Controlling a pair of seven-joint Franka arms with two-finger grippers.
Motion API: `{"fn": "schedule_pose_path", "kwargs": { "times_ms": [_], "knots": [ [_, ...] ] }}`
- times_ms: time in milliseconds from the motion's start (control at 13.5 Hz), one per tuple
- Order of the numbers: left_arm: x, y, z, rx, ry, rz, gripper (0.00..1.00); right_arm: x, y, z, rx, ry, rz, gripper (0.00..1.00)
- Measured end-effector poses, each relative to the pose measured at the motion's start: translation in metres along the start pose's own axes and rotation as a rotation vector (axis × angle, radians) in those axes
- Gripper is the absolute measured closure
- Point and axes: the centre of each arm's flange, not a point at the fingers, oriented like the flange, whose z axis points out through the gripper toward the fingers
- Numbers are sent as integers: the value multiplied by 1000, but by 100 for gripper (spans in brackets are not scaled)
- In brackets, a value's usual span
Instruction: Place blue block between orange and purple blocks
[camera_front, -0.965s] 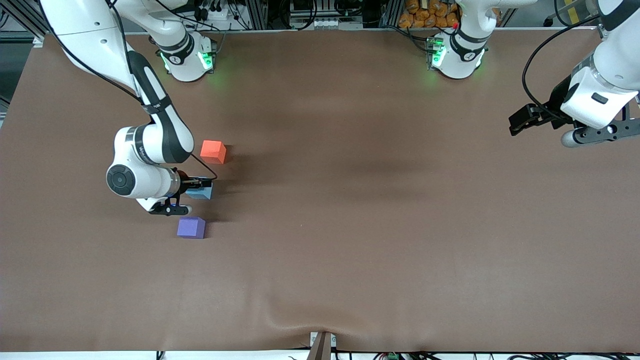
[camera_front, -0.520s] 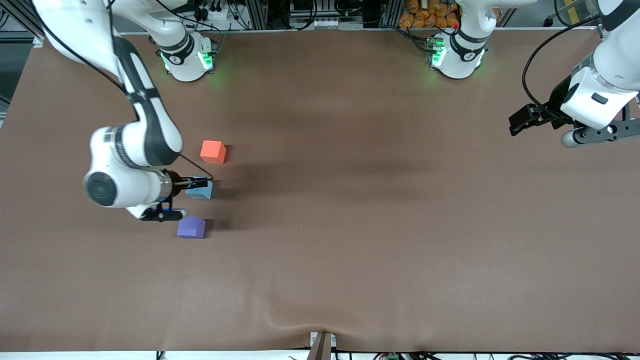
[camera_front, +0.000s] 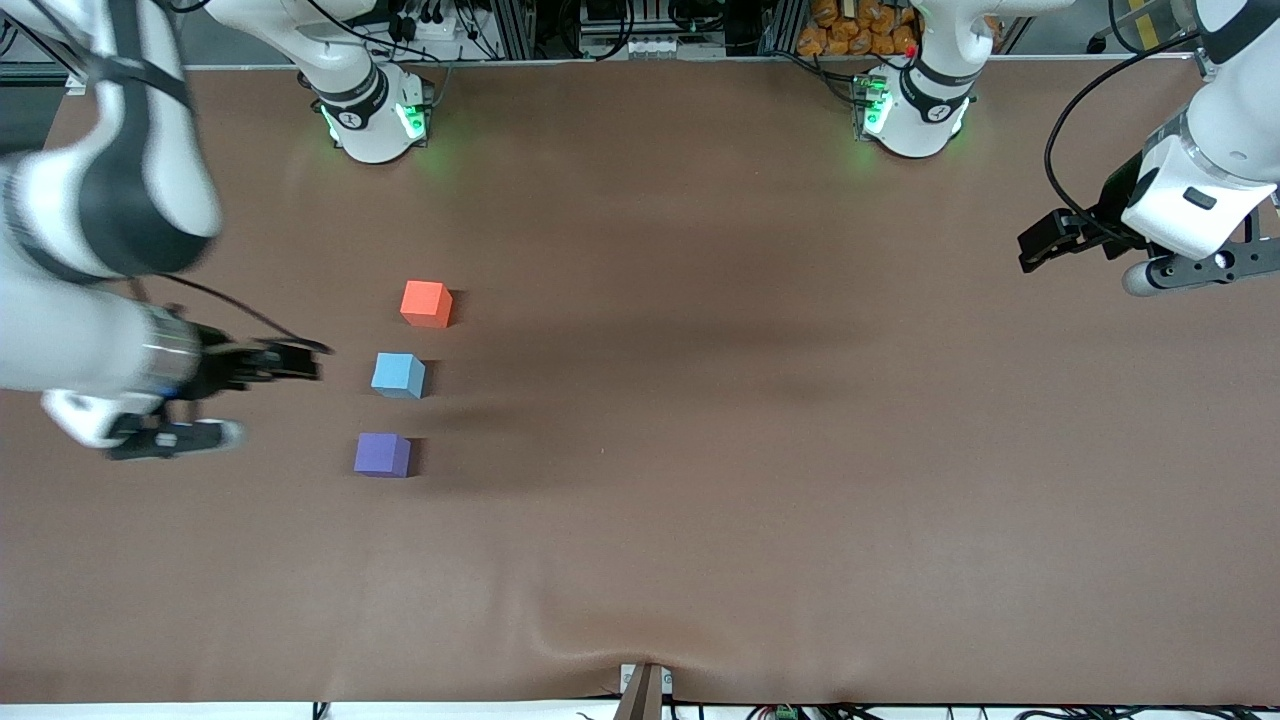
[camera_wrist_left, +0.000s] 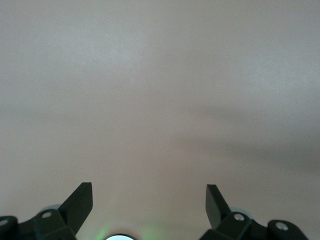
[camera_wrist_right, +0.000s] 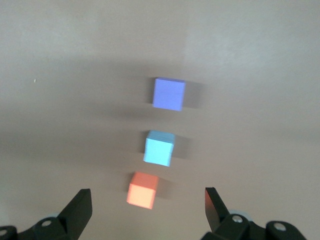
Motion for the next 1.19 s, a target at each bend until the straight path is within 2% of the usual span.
{"fn": "schedule_pose_path", "kwargs": {
  "times_ms": [223,371,520,594,742,965,1188],
  "knots": [
    [0,0,0,-1,2,0,0,-34,38,-55,-2,-37,72,0],
    [0,0,-1,-1,4,-1,0,-65,46,-90,-46,-40,154,0],
    [0,0,-1,-2,5,-1,0,-98,40,-127,-107,13,196,0],
    [0,0,-1,-2,5,-1,0,-109,35,-140,-113,58,218,0],
    [0,0,-2,-2,5,-1,0,-122,36,-142,-113,124,246,0],
    [1,0,-5,-4,11,-1,0,-133,36,-116,-102,135,307,0],
    [1,0,-8,-6,19,-1,0,-153,16,-111,-101,140,286,0]
  ]
}}
